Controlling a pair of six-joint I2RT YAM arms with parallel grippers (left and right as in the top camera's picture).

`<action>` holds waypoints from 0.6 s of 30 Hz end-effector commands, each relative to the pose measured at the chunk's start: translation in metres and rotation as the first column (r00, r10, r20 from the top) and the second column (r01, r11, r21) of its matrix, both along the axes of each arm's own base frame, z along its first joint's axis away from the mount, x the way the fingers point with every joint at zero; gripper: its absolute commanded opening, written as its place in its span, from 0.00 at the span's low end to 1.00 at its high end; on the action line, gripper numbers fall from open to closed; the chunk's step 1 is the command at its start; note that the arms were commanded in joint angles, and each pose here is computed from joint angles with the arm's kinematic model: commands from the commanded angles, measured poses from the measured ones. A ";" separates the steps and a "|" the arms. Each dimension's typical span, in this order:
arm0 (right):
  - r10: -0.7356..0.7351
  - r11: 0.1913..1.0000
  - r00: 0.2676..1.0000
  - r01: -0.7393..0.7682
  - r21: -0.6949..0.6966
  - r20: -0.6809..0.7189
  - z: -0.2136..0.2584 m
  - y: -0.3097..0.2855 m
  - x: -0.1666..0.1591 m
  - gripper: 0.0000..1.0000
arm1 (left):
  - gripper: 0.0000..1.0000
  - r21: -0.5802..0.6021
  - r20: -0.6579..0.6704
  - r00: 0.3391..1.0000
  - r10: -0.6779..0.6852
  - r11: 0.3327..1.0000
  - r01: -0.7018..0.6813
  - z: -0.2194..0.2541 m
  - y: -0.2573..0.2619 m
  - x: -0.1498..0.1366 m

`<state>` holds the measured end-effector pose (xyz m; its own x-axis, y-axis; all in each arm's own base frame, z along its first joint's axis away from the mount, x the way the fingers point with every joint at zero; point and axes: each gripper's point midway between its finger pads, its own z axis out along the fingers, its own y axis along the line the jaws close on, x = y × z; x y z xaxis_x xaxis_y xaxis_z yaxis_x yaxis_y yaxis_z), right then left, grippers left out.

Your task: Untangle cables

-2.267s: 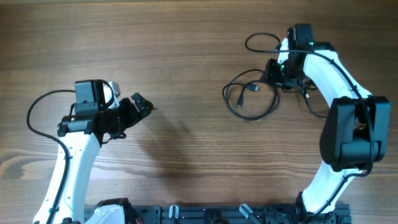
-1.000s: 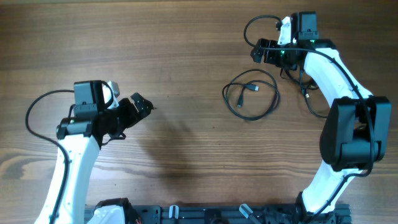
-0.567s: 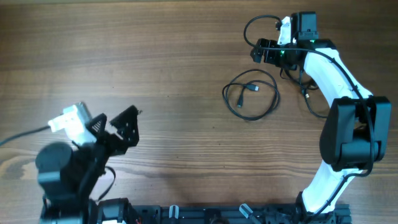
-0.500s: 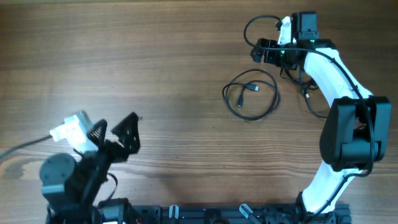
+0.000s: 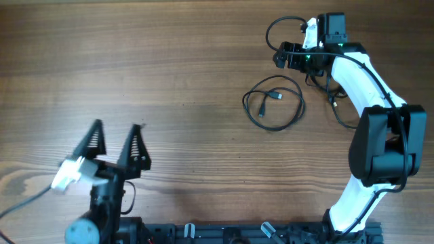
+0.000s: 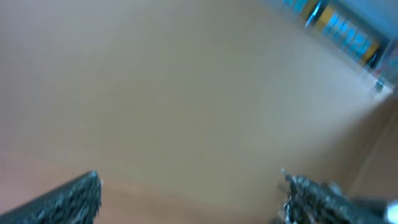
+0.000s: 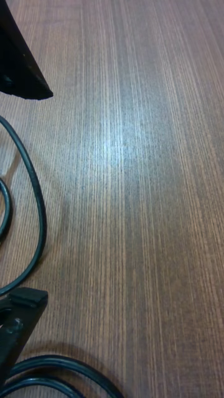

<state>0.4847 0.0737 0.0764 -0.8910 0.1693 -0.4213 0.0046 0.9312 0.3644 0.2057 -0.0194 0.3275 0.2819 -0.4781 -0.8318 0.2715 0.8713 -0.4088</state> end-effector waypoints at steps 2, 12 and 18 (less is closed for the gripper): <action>0.014 1.000 1.000 -0.014 0.003 0.013 0.003 0.003 0.003 1.00 | 1.00 -0.047 0.122 0.988 0.091 0.995 -0.086 0.004 0.016 -0.003; 0.014 1.000 1.000 -0.014 0.003 0.013 0.003 0.003 0.003 1.00 | 1.00 -0.022 -0.125 0.987 0.099 0.994 -0.103 -0.089 0.017 0.033; 0.013 1.000 1.000 -0.013 0.003 0.013 0.003 0.002 0.004 1.00 | 1.00 0.068 -0.415 0.896 0.157 0.988 -0.141 -0.165 0.024 0.041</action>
<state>0.4848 0.0737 0.0764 -0.8908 0.1693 -0.4217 0.0046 0.9313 0.3641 0.2468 0.0000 0.1821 0.0248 -0.4773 -0.8784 0.0091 0.8787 -0.4772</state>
